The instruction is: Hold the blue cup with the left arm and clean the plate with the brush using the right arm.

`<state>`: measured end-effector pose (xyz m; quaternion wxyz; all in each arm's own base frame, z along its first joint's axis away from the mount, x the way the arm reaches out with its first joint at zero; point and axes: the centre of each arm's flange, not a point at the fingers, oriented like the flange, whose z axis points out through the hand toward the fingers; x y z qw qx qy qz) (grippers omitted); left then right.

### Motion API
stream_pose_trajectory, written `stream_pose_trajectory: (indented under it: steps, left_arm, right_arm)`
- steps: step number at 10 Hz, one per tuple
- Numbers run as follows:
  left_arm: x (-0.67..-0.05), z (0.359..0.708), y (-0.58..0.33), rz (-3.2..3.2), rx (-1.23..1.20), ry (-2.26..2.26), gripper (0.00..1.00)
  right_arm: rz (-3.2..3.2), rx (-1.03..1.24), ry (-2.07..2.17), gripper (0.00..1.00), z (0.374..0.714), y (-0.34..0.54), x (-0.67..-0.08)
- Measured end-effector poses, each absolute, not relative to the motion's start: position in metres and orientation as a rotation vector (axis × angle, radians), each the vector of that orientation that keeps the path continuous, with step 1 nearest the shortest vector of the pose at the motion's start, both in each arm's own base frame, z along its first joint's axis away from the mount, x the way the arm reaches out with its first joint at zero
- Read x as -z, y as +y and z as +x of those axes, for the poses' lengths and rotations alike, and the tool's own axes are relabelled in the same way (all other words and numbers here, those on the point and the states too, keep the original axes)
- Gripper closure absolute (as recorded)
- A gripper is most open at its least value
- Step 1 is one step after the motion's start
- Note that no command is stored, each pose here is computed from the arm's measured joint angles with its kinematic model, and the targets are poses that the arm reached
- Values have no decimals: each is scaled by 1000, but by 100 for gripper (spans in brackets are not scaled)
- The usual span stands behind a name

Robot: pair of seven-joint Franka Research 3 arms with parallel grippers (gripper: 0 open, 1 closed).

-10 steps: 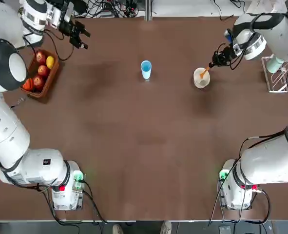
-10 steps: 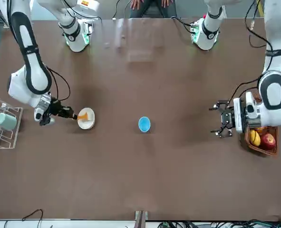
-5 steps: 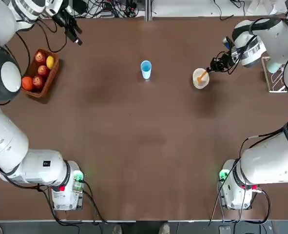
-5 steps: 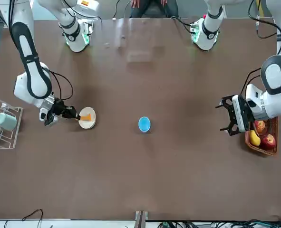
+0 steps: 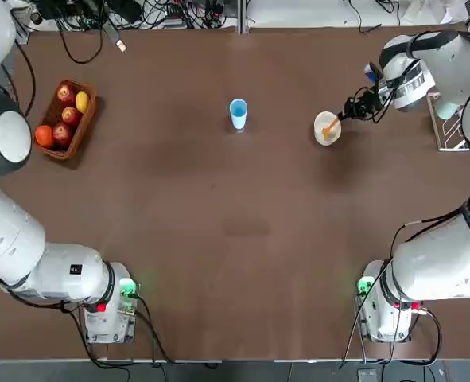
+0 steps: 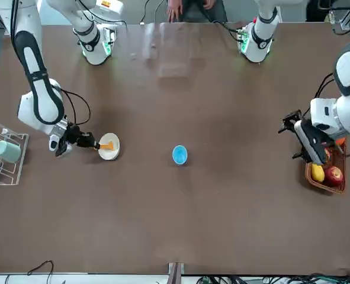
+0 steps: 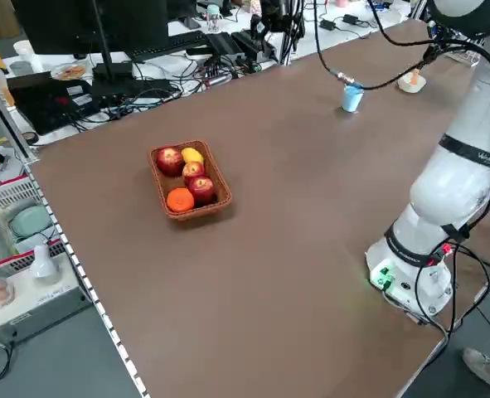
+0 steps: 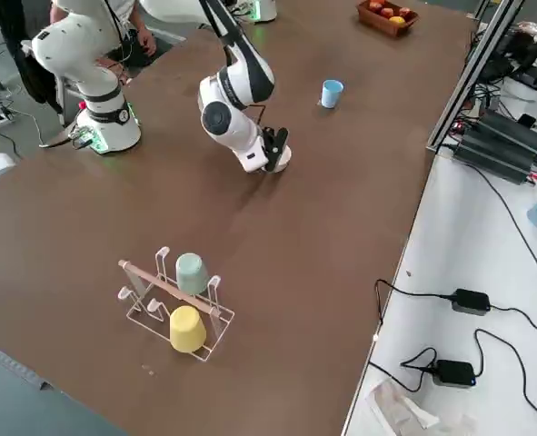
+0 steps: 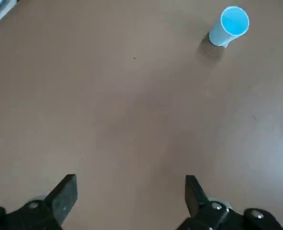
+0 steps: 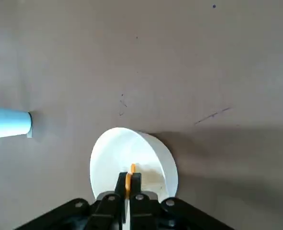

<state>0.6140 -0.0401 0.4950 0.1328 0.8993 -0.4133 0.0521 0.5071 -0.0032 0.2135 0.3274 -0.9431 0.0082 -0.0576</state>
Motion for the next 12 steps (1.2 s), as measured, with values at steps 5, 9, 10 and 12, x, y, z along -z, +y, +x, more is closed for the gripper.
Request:
stream_pose_trajectory:
  steps: [5,9,10,12]
  left_arm:
    - [-552,598,-28,2939,-158,-536,0]
    - [-571,587,-22,3013,-128,-258,0]
    - [-575,585,-23,3012,-120,-261,0]
    - [-585,582,-22,3014,-123,-238,0]
  right_arm:
    - [-2470,147,22,86,506,-4,-211]
    - [-2471,130,34,73,504,-7,-202]
    - [-2472,129,31,72,504,-8,-200]
    - [-2473,137,25,67,503,-14,-198]
